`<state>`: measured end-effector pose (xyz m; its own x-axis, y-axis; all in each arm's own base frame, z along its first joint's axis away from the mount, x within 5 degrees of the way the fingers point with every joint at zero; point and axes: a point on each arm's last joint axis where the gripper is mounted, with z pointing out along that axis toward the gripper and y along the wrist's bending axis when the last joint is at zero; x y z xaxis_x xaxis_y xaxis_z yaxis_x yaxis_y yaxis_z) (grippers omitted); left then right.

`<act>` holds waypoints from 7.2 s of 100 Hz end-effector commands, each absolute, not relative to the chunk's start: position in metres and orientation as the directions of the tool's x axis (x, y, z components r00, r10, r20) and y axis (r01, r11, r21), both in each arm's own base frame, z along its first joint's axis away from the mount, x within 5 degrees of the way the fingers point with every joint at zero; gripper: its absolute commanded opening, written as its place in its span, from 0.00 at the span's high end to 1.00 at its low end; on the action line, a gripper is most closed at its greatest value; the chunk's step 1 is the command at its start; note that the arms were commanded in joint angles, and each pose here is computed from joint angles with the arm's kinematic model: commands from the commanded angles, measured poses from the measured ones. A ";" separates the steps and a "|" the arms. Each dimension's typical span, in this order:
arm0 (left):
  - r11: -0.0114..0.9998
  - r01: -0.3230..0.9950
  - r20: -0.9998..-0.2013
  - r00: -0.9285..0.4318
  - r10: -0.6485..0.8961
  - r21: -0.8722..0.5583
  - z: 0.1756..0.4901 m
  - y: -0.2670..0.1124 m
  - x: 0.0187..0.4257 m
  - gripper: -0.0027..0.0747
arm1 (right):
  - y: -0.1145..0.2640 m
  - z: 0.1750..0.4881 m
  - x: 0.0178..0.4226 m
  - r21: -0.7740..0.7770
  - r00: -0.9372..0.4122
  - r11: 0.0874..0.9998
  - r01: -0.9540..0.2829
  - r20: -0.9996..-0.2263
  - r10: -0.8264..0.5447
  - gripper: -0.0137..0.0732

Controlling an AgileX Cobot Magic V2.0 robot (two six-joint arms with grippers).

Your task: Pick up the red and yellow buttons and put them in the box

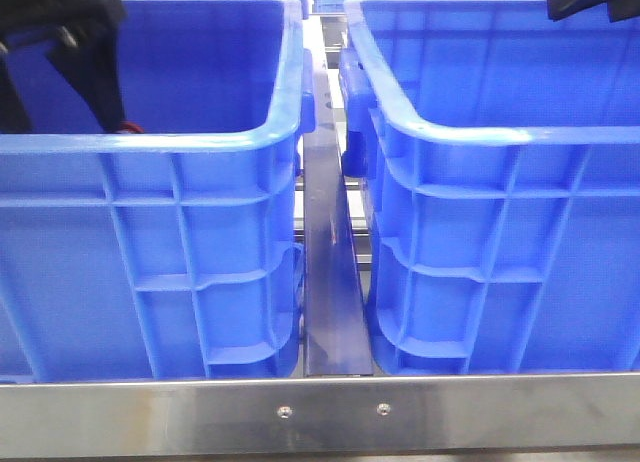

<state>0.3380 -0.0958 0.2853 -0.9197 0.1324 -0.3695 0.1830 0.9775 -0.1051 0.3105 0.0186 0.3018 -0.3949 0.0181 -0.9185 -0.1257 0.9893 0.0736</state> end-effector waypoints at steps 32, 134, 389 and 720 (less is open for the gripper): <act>0.975 0.189 -0.482 -0.869 0.110 -0.118 0.279 -0.102 0.363 0.24 | 0.017 0.321 0.307 0.064 -0.336 0.991 -0.121 -0.942 0.020 0.31; 0.970 0.220 -0.545 -0.828 0.132 -0.100 0.289 -0.102 0.364 0.87 | 0.017 0.321 0.307 0.064 -0.336 0.991 -0.120 -0.942 0.020 0.31; 0.671 0.740 -0.790 -0.436 0.431 -0.043 0.384 -0.213 0.244 0.88 | 0.124 0.325 0.305 0.811 -0.793 0.295 -0.505 -0.571 0.212 0.13; 0.667 0.743 -0.858 -0.375 0.352 -0.051 0.409 -0.206 0.232 0.31 | -0.001 0.257 0.397 0.126 -0.485 0.972 -0.198 -0.874 0.014 0.25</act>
